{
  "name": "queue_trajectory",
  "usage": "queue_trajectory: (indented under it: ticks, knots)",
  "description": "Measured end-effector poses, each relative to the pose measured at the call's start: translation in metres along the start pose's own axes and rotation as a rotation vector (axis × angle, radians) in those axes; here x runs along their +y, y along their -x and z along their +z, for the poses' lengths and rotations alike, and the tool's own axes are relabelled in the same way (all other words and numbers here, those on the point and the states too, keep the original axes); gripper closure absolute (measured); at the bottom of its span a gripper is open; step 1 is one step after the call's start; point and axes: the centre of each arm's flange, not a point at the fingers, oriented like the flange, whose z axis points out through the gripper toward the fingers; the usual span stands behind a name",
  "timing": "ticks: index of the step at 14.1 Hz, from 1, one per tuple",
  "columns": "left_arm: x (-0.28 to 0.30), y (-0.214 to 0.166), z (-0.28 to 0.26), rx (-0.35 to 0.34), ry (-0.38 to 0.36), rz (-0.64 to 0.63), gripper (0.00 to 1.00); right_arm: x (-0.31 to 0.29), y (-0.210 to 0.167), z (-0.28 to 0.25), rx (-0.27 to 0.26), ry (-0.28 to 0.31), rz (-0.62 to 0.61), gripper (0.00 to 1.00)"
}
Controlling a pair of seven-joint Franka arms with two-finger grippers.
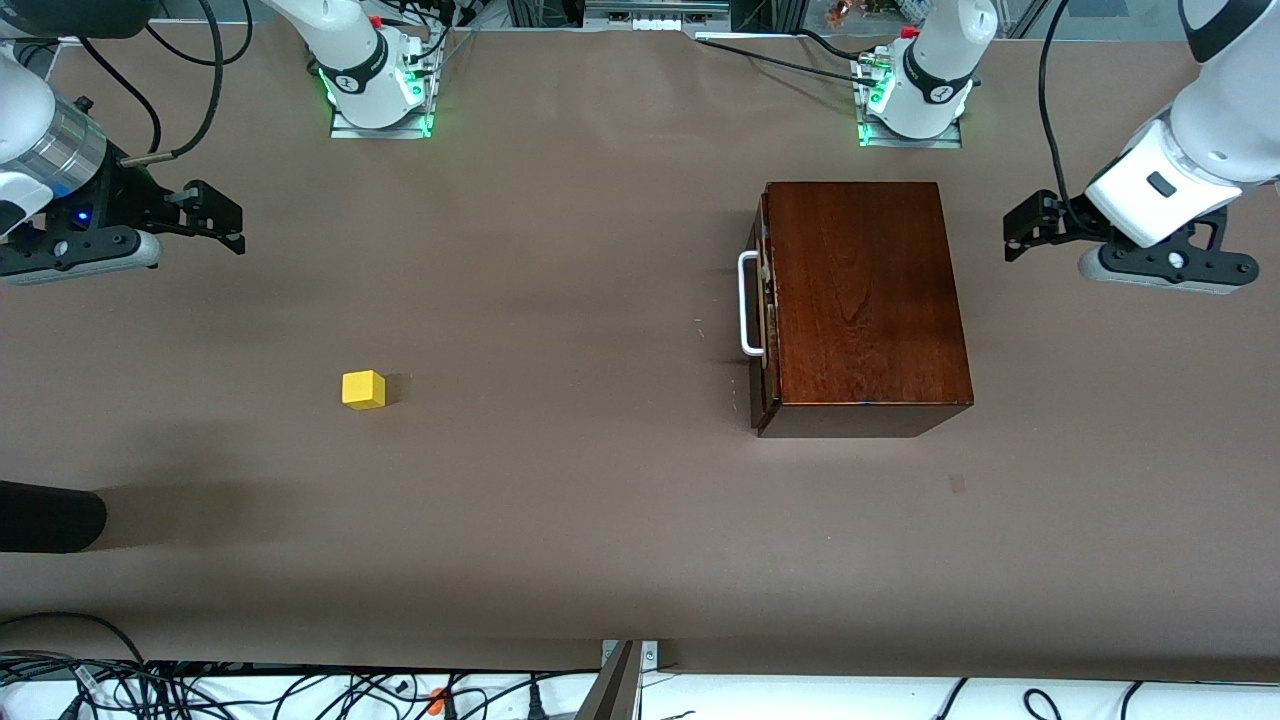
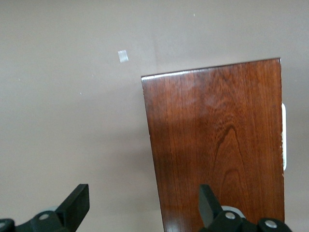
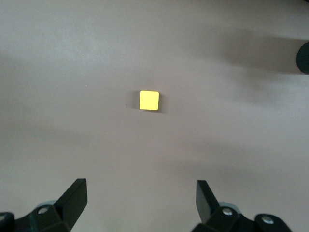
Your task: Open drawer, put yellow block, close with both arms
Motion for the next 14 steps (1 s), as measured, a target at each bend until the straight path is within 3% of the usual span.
queue_trajectory:
  ticks: [3,7,10,14]
  knots:
    - [0.007,-0.018,0.035,-0.069,0.001,0.014,0.0,0.0,0.0,0.0,0.0,0.0,0.0,0.0]
    - [0.039,-0.056,0.057,-0.078,0.006,0.058,0.0,0.0,0.0,0.0,0.0,0.0,0.0,0.0]
    - [0.121,-0.069,0.067,-0.025,0.003,0.062,0.0,0.0,0.0,0.0,0.0,0.0,0.001,0.0]
    - [0.248,-0.058,0.094,0.053,0.019,0.032,0.0,0.0,0.0,0.0,0.0,0.0,0.001,0.0]
